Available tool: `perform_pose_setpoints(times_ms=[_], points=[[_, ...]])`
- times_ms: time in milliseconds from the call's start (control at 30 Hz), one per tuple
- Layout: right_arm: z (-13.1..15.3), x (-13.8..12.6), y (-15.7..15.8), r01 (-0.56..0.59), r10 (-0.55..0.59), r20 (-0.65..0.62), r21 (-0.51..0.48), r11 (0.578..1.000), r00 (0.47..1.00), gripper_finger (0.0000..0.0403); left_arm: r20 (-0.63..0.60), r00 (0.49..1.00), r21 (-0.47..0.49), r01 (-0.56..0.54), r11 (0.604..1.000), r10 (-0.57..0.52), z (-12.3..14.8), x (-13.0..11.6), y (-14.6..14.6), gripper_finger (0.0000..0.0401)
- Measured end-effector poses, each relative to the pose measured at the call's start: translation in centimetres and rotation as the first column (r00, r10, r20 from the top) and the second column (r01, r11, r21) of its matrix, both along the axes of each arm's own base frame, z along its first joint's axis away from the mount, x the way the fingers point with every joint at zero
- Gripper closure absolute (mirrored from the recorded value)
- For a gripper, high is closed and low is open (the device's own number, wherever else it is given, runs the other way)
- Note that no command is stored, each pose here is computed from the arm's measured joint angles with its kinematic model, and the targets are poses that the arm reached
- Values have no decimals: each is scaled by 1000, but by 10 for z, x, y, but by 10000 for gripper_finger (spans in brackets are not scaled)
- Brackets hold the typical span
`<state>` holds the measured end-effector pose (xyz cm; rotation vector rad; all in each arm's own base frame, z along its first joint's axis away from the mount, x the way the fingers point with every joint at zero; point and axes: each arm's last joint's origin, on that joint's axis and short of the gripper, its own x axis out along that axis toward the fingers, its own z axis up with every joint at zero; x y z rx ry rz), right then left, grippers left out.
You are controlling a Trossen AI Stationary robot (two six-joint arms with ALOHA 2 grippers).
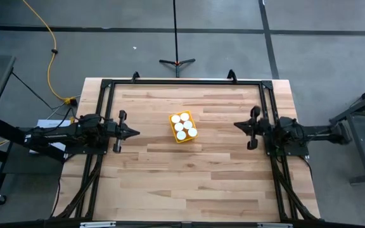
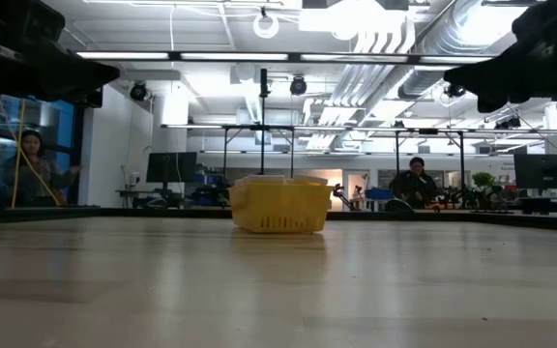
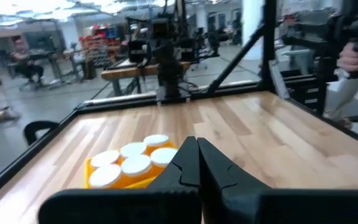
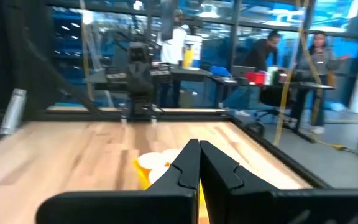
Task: Pick and place pill bottles into a basket
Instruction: Return to Home Position
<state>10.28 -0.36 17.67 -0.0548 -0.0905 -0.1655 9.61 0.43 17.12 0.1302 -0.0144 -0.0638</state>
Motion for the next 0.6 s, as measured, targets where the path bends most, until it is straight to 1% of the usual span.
perform_pose_setpoints(times_ms=[100,167,233,300,367,500,600], points=[[0,0,-4,41,-41,-5,-23,999,999,403,-26,999,-7,-30,1000,30,4,-2,1,377],[0,0,-5,50,-51,-3,-20,999,999,403,-18,1000,-29,-18,999,17,7,-2,0,372],[-1,0,-5,44,-44,-14,-2,999,999,403,0,1000,-34,11,999,-11,8,-2,-1,372],[-3,0,-5,32,-32,-33,10,999,999,403,-9,1000,-43,18,999,-18,5,-2,-1,377],[-4,0,-4,22,-22,-40,18,1000,999,403,-28,1000,-59,7,998,-9,0,-1,0,378],[-5,0,-4,23,-22,-50,20,1000,998,403,32,1000,-54,2,999,0,3,0,0,378],[-5,0,-4,25,-24,-49,20,999,999,403,18,999,-62,-33,998,34,1,0,1,373]])
